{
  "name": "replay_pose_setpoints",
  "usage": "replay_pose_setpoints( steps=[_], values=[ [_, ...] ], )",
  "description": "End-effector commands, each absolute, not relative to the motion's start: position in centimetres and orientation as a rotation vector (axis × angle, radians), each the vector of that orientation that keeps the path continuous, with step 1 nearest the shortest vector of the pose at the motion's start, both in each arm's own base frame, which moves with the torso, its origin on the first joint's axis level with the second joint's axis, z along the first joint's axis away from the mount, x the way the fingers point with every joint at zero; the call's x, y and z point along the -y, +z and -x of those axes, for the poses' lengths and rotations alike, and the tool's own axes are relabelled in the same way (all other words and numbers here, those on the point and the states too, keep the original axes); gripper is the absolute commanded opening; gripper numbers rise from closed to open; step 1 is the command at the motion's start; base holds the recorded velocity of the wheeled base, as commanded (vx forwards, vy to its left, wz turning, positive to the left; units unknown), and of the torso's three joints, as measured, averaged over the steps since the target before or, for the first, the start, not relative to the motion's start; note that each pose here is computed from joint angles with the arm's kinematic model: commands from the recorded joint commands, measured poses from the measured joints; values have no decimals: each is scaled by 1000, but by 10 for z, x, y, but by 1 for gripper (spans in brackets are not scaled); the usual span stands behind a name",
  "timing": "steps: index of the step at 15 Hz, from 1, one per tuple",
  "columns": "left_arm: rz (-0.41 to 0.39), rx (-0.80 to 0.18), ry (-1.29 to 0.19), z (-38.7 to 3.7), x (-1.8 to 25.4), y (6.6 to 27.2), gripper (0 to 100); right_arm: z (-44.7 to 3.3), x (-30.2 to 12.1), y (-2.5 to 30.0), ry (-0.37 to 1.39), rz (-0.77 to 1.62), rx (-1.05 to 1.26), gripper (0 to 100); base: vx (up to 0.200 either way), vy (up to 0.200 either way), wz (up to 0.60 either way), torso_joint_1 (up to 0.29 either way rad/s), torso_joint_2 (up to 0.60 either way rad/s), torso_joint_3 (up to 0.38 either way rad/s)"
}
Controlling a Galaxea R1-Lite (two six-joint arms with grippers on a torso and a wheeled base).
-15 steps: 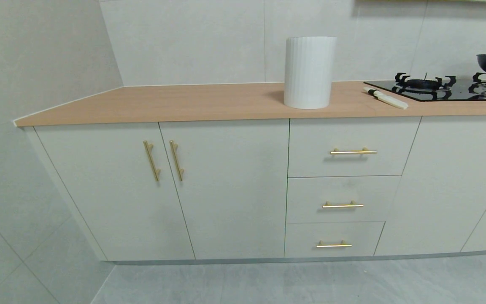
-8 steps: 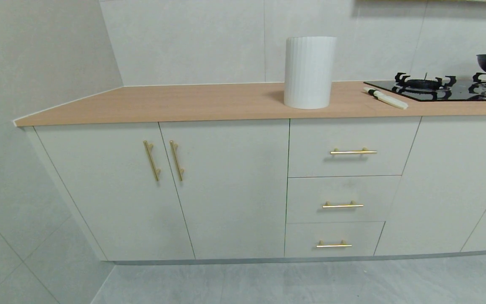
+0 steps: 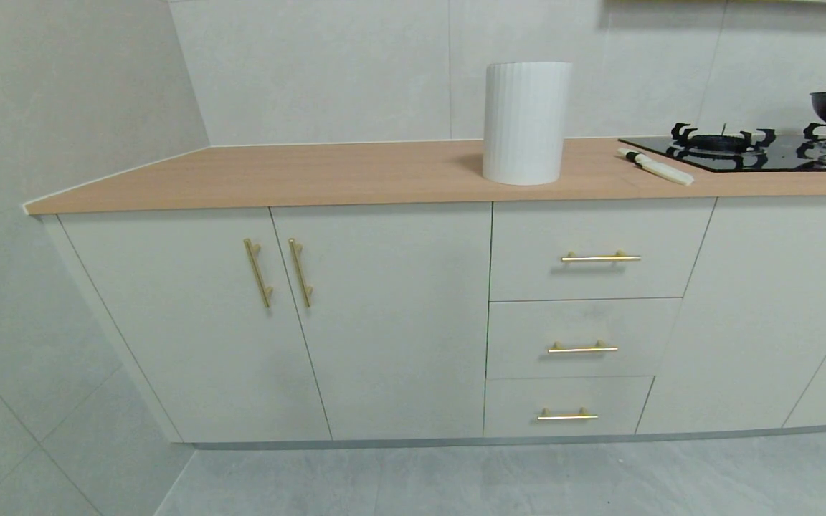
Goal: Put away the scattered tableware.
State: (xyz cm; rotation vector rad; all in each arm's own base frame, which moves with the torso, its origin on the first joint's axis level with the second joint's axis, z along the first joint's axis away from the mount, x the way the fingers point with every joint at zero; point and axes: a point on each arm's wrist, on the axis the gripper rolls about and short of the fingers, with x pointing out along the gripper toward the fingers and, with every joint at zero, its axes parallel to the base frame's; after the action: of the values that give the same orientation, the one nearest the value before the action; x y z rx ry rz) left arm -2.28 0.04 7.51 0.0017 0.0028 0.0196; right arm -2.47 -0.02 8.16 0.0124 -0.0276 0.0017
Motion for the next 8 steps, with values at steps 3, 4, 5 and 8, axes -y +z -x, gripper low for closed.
replay_pose_setpoints(
  steps=[3, 4, 5, 8],
  values=[
    [-2, -3, 20, 23, 0, 75, 100, 23, 0, 75, 15, 0, 0, 100, 0, 0, 0, 0, 0, 0],
    [-2, -3, 20, 23, 0, 75, 100, 23, 0, 75, 15, 2, 0, 100, 0, 0, 0, 0, 0, 0],
    [-2, -3, 20, 23, 0, 75, 100, 23, 0, 76, 14, -2, 2, 100, 0, 0, 0, 0, 0, 0],
    [-2, -3, 20, 23, 0, 75, 100, 23, 0, 76, 15, -2, 2, 100, 0, 0, 0, 0, 0, 0]
  ],
)
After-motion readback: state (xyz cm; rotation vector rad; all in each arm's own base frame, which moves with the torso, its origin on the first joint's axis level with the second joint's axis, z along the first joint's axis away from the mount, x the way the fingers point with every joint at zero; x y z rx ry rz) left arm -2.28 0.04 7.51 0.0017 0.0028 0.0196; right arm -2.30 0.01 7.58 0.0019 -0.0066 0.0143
